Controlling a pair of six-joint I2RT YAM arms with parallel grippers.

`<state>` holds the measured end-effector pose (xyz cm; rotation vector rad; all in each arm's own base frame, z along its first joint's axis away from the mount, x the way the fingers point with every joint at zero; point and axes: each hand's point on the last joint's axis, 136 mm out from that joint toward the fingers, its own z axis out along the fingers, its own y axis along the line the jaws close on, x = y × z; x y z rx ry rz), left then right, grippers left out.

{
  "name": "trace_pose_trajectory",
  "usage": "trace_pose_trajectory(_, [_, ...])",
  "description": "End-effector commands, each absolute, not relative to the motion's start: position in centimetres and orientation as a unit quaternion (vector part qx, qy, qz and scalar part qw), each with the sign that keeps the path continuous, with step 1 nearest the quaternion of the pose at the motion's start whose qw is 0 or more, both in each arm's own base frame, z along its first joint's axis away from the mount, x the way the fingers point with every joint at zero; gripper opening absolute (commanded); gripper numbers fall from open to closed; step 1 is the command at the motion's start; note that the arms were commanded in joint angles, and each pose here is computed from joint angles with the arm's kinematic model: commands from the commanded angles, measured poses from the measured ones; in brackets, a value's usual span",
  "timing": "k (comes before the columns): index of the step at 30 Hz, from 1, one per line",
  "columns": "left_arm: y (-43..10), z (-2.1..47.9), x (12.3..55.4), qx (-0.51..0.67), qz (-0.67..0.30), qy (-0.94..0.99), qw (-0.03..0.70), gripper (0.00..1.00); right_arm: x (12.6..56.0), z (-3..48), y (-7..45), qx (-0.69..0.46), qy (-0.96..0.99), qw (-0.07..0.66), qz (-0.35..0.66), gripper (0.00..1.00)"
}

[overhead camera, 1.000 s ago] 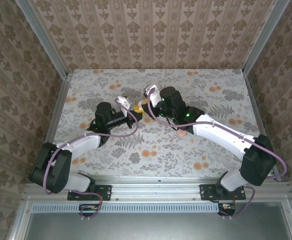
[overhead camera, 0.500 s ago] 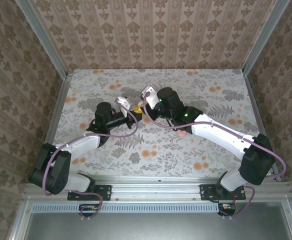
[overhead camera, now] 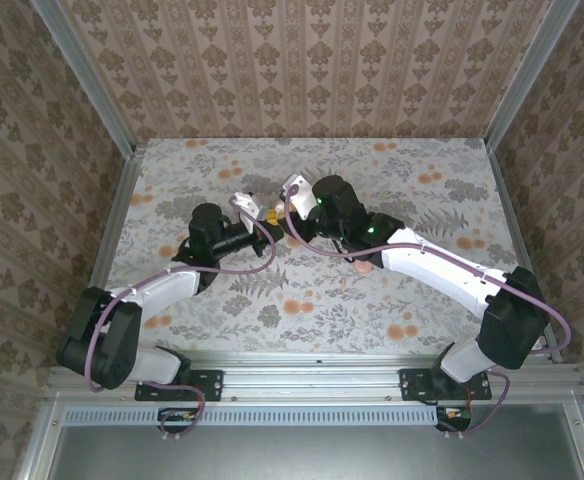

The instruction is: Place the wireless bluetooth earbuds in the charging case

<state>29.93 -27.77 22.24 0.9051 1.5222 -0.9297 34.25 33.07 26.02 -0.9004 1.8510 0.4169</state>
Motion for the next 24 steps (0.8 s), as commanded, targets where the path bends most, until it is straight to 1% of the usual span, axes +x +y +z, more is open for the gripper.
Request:
trace_pose_trajectory(1, [-27.6,24.5,29.8,0.393,-0.385,0.613,0.567,0.11,32.7,28.5,33.6,-0.391,0.724,0.526,0.214,0.45])
trace_pose_trajectory(7, [-27.6,24.5,29.5,0.399,-0.383,0.611,0.566,0.11,31.3,28.6,33.2,-0.419,0.697,0.526,0.246,0.48])
trace_pose_trajectory(8, [-27.6,24.4,29.5,0.4,-0.382,0.611,0.566,0.11,31.4,28.2,33.0,-0.422,0.698,0.524,0.244,0.48])
trace_pose_trajectory(9, [-27.6,24.4,29.5,0.401,-0.381,0.612,0.565,0.11,31.0,29.5,32.2,-0.421,0.689,0.538,0.241,0.49])
trace_pose_trajectory(11, [-27.6,24.4,29.3,0.404,-0.381,0.61,0.565,0.11,31.0,29.6,31.4,-0.432,0.683,0.54,0.235,0.5])
trace_pose_trajectory(16, [-27.6,24.3,29.0,0.414,-0.381,0.603,0.565,0.11,29.9,28.5,29.9,-0.497,0.653,0.525,0.224,0.53])
trace_pose_trajectory(20, [-27.8,24.1,28.5,0.428,-0.382,0.595,0.562,0.11,29.0,27.1,29.4,-0.564,0.62,0.507,0.201,0.53])
trace_pose_trajectory(24, [-27.9,24.1,28.2,0.442,-0.378,0.587,0.563,0.11,29.1,26.3,29.3,-0.594,0.607,0.498,0.176,0.51])
